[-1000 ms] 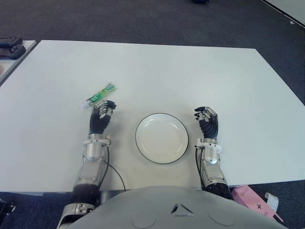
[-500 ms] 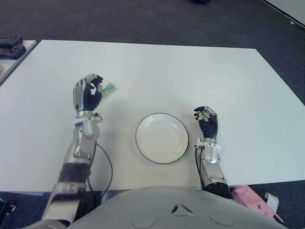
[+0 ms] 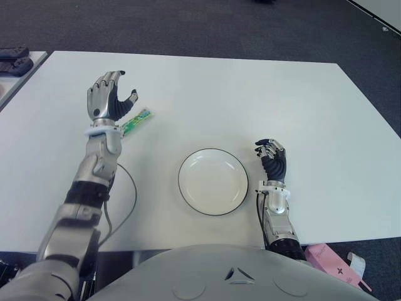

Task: Put the toothpaste on the table into the plate.

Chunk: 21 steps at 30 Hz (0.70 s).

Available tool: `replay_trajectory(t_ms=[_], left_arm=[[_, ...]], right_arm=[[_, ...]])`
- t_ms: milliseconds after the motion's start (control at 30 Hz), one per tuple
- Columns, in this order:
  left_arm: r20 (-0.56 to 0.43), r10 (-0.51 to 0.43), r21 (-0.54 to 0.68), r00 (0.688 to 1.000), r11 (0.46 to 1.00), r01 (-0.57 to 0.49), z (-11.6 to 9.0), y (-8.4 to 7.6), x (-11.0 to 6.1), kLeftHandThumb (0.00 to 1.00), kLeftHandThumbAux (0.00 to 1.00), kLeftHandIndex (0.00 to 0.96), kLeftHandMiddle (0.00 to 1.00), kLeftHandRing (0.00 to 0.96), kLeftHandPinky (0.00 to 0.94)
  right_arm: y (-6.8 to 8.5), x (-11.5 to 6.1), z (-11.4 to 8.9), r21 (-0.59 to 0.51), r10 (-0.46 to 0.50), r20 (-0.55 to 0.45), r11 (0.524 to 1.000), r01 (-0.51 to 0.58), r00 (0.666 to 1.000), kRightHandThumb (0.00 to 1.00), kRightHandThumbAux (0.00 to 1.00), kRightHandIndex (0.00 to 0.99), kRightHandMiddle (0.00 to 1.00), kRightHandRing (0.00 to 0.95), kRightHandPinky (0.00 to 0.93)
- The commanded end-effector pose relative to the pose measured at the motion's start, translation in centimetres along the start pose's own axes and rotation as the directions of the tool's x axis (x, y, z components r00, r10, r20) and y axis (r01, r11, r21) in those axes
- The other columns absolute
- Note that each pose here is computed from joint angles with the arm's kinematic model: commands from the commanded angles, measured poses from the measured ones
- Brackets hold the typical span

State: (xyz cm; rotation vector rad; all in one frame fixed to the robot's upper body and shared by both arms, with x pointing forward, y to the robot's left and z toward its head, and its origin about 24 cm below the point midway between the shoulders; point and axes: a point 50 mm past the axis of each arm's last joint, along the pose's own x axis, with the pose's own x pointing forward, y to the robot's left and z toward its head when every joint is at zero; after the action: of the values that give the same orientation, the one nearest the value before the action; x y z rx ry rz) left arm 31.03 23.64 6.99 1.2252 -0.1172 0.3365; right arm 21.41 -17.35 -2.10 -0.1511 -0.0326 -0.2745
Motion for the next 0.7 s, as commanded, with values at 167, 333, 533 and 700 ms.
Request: replay_trajectory(t_ms=[167, 333, 533, 700], left_arm=[[-0.037, -0.181, 0.128, 0.983, 0.975, 0.184, -0.5, -1.4, 1.5, 0.463, 0.3, 0.01, 0.049, 0.036, 0.053], [-0.043, -0.286, 0.197, 0.957, 0.937, 0.289, -0.4, -1.6, 2.1, 0.467, 0.22, 0.001, 0.008, 0.005, 0.008], [-0.032, -0.36, 0.275, 0.932, 0.894, 0.354, -0.4, -1.9, 2.7, 0.458, 0.2, 0.0, 0.0, 0.0, 0.0], [-0.046, -0.451, 0.337, 0.891, 0.833, 0.439, -1.3, -2.8, 2.8, 0.436, 0.22, 0.0, 0.0, 0.0, 0.0]], right_arm=[[-0.2, -1.1, -1.3, -0.018, -0.003, -0.072, 1.0, 0.002, 0.997, 0.709, 0.732, 0.426, 0.472, 0.506, 0.517], [-0.2, -1.0, -1.2, -0.015, -0.005, -0.06, 1.0, 0.004, 0.998, 0.71, 0.732, 0.426, 0.48, 0.506, 0.523], [-0.2, -1.0, -1.2, -0.018, -0.006, -0.057, 1.0, 0.005, 0.998, 0.711, 0.731, 0.427, 0.481, 0.51, 0.528], [-0.3, -1.0, -1.3, -0.016, -0.006, -0.067, 1.0, 0.005, 0.998, 0.711, 0.731, 0.426, 0.476, 0.508, 0.515]])
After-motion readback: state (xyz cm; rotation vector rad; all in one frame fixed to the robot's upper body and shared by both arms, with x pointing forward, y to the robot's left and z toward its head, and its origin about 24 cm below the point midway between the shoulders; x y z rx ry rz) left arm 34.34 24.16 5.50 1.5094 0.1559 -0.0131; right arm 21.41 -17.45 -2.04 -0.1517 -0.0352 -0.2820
